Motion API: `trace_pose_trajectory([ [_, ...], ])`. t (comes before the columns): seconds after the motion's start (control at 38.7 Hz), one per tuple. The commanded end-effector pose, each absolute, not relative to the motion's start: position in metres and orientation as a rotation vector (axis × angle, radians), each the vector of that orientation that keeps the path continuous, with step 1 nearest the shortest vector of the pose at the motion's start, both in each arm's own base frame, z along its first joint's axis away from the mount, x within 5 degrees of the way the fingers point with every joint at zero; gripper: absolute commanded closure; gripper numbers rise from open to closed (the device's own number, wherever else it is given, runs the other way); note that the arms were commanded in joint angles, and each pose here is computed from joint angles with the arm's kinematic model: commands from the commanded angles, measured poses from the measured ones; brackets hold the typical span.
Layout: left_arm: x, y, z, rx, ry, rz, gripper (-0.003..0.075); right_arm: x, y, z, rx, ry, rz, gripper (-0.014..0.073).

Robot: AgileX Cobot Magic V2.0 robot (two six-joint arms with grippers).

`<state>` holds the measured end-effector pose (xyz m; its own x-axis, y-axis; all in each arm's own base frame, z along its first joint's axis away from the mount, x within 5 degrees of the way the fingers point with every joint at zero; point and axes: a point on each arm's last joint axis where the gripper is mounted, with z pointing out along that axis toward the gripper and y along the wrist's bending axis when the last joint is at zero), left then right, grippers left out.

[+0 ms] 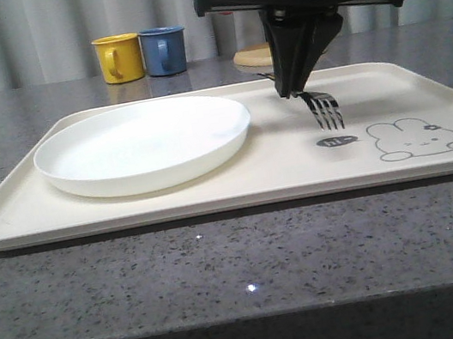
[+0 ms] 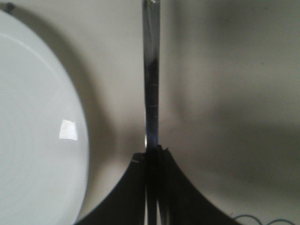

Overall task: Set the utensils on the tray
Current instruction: 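Lower the fork onto the tray beside the plate and release, then move the right gripper to the steel chopsticks and grasp them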

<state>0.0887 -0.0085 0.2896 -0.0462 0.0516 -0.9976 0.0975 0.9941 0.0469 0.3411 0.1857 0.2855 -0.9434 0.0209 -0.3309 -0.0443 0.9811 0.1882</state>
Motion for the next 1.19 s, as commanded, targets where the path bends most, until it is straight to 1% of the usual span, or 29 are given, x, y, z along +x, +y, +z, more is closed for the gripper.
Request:
trace_pose_trajectory([
  [0.0, 0.089, -0.008, 0.306, 0.086, 1.511, -0.046, 0.0738, 0.344, 0.182, 0.310, 0.056, 2.676, 0.320, 0.0578],
  [0.13, 0.089, -0.008, 0.306, 0.086, 1.511, -0.046, 0.0738, 0.347, 0.185, 0.301, 0.067, 2.704, 0.326, 0.0545],
  [0.31, 0.089, -0.008, 0.306, 0.086, 1.511, -0.046, 0.0738, 0.351, 0.189, 0.287, 0.079, 2.760, 0.319, 0.0545],
  [0.44, 0.089, -0.008, 0.306, 0.086, 1.511, -0.046, 0.0738, 0.351, 0.190, 0.285, 0.085, 2.767, 0.330, 0.0543],
  [0.49, 0.089, -0.008, 0.306, 0.086, 1.511, -0.046, 0.0738, 0.351, 0.190, 0.285, 0.085, 2.772, 0.327, 0.0529],
  [0.57, 0.089, -0.008, 0.306, 0.086, 1.511, -0.046, 0.0738, 0.350, 0.189, 0.284, 0.085, 2.785, 0.318, 0.0466],
  [0.7, 0.089, -0.008, 0.306, 0.086, 1.511, -0.046, 0.0738, 0.349, 0.189, 0.284, 0.085, 2.794, 0.313, 0.0263],
  [0.72, 0.089, -0.008, 0.306, 0.086, 1.511, -0.046, 0.0738, 0.348, 0.189, 0.286, 0.085, 2.796, 0.312, 0.0219],
  [0.8, 0.089, -0.008, 0.306, 0.086, 1.511, -0.046, 0.0738, 0.347, 0.188, 0.292, 0.065, 2.809, 0.293, 0.0136],
  [0.85, 0.089, -0.008, 0.306, 0.086, 1.511, -0.046, 0.0738, 0.348, 0.185, 0.301, 0.028, 2.813, 0.264, 0.0109],
  [0.93, 0.089, -0.008, 0.306, 0.086, 1.511, -0.046, 0.0738, 0.347, 0.174, 0.318, -0.073, 2.849, 0.170, 0.0111],
  [0.98, 0.089, -0.008, 0.306, 0.086, 1.511, -0.046, 0.0738, 0.348, 0.167, 0.330, -0.116, 2.863, 0.140, 0.0111],
  [1.09, 0.089, -0.008, 0.306, 0.086, 1.511, -0.046, 0.0738, 0.350, 0.153, 0.348, -0.173, 2.817, 0.140, 0.0111],
  [1.16, 0.089, -0.008, 0.306, 0.086, 1.511, -0.046, 0.0738, 0.349, 0.139, 0.358, -0.170, 2.790, 0.136, 0.0111],
])
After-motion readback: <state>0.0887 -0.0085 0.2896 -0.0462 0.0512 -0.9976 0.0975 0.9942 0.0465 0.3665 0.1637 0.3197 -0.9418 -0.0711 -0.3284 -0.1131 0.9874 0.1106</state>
